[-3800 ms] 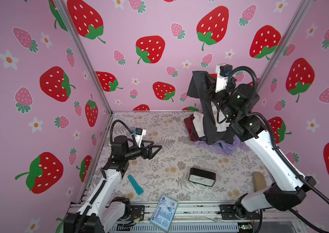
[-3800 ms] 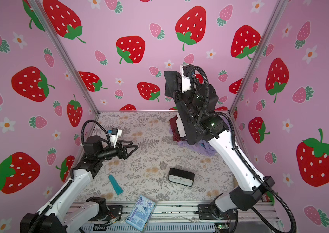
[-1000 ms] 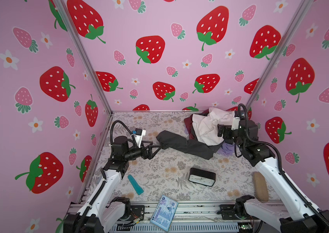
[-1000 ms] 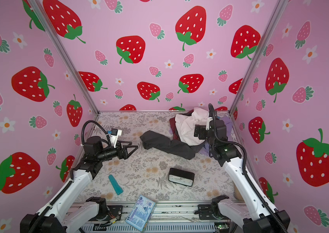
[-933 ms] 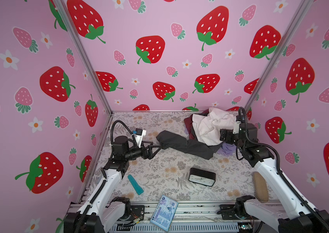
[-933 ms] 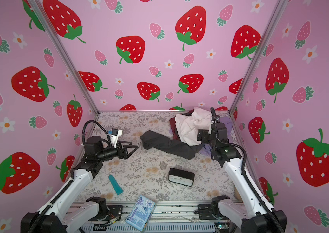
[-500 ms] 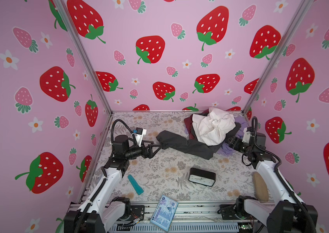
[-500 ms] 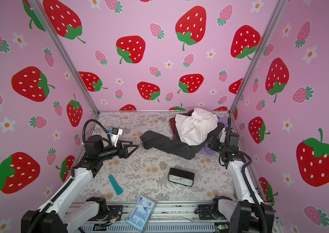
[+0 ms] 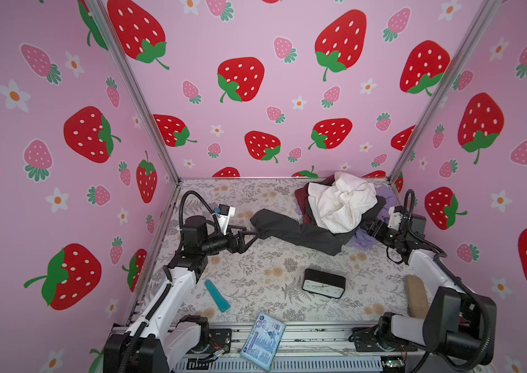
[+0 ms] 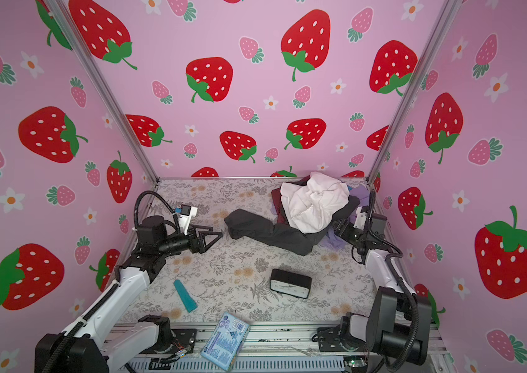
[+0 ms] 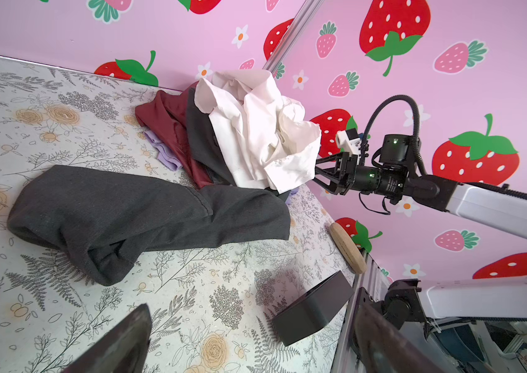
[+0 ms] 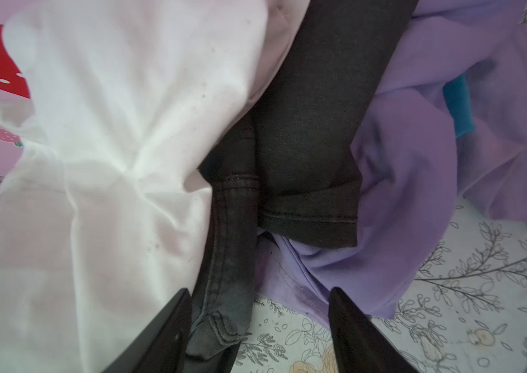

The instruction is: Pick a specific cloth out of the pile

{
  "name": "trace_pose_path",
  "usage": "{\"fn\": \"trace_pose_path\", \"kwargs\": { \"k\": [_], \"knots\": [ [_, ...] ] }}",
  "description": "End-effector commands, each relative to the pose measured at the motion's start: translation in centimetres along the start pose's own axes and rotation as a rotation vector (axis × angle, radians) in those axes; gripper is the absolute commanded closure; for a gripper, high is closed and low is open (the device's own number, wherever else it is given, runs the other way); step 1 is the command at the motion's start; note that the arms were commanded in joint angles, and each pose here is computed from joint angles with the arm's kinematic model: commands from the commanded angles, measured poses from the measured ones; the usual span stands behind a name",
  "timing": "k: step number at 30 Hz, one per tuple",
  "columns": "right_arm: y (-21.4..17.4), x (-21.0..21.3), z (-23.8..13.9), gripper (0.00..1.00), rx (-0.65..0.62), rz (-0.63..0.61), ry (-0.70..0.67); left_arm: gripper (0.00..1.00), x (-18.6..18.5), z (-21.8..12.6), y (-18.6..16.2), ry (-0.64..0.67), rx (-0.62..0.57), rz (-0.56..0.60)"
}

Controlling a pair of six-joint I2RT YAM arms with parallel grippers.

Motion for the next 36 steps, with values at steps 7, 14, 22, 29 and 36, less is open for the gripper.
{"fn": "trace_pose_path", "kwargs": {
  "k": [7, 14, 22, 29, 36],
  "knots": [
    [2.0, -0.4, 1.2, 0.33, -0.016, 0.026, 0.109, 0.01, -0.5, -0.1, 1.4, -0.002, -0.011, 0.014],
    [2.3, -0.3, 1.9, 0.34, -0.012, 0.026, 0.136, 0.01, -0.1, 0.2, 1.2, 0.006, -0.001, -0.003],
    [2.4, 0.0, 2.7, 0.33, -0.004, 0.036, 0.191, 0.01, 0.4, 0.5, 0.8, 0.010, 0.009, -0.012],
    [2.1, 1.3, 3.3, 0.26, 0.012, 0.001, 0.225, 0.01, 0.7, 0.7, 0.7, 0.010, 0.013, -0.015],
    [1.9, 2.1, 4.7, 0.26, 0.029, -0.001, 0.253, 0.01, 0.6, 0.7, 0.7, 0.012, 0.020, -0.009]
  ]
}}
Point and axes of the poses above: each gripper's point midway between its finger pads, its own z axis out along the fingers, its own x axis along the line the jaws close on, y = z × x, the point moved 4 cm from there along -z, back along the fingers, and after that the axes turned 5 degrees about z, right-handed, at the moved point
